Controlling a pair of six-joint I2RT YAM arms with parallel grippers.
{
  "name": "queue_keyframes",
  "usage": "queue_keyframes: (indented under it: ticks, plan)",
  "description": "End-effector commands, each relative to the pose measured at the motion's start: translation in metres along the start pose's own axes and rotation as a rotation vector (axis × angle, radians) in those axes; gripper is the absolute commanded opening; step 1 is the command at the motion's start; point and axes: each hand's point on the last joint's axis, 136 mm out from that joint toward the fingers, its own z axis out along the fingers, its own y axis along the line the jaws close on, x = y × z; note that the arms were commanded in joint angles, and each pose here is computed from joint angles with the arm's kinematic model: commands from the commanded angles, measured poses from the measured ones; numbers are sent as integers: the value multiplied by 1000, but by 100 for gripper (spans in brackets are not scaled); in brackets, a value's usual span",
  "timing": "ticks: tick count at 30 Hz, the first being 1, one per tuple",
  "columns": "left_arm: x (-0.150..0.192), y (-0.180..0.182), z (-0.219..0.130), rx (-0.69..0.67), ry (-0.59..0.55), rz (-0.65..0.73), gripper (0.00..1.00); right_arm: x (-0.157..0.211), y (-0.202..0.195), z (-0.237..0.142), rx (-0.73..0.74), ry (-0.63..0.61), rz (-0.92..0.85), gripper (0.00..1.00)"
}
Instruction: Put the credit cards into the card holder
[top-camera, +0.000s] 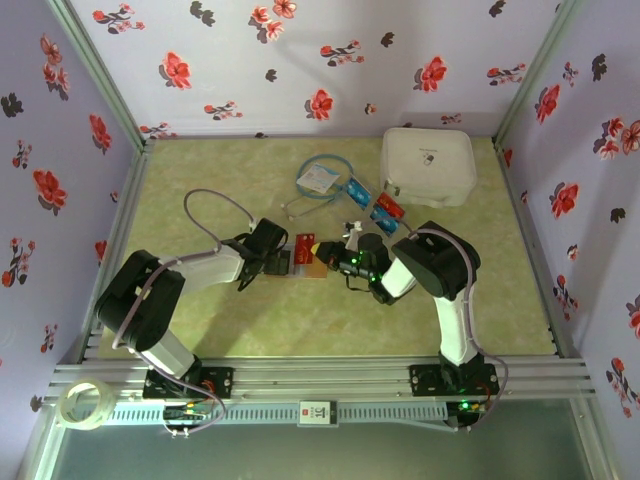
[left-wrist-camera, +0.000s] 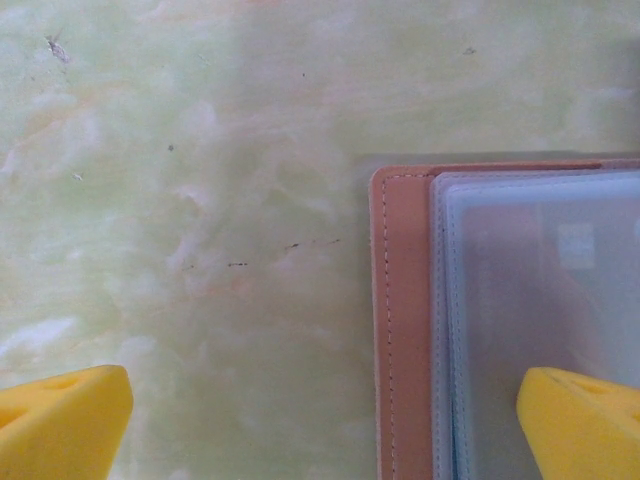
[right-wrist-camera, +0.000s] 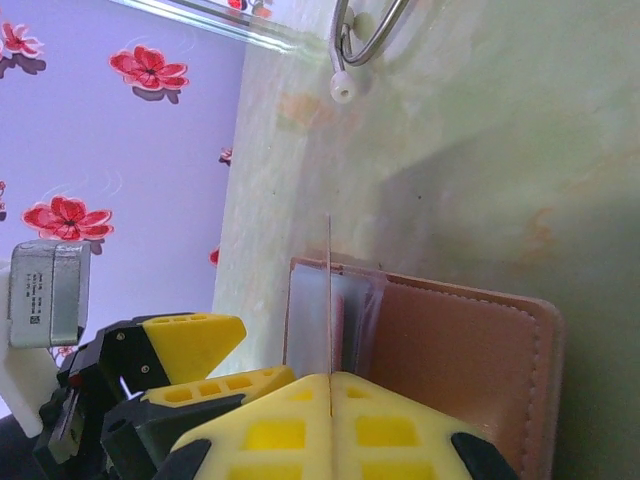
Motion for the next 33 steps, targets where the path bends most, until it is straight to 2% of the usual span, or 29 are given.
queue_keyframes:
  ticks: [1, 22, 33]
  plan:
    - [34, 18, 6, -73, 102, 46, 100, 4, -12, -1, 38, -10, -4, 0]
    - [34, 18, 6, -71, 99, 45, 100, 16, -11, 7, 28, 32, 6, 0]
    - [33, 18, 5, -70, 97, 47, 100, 16, -19, -1, 61, 9, 6, 0]
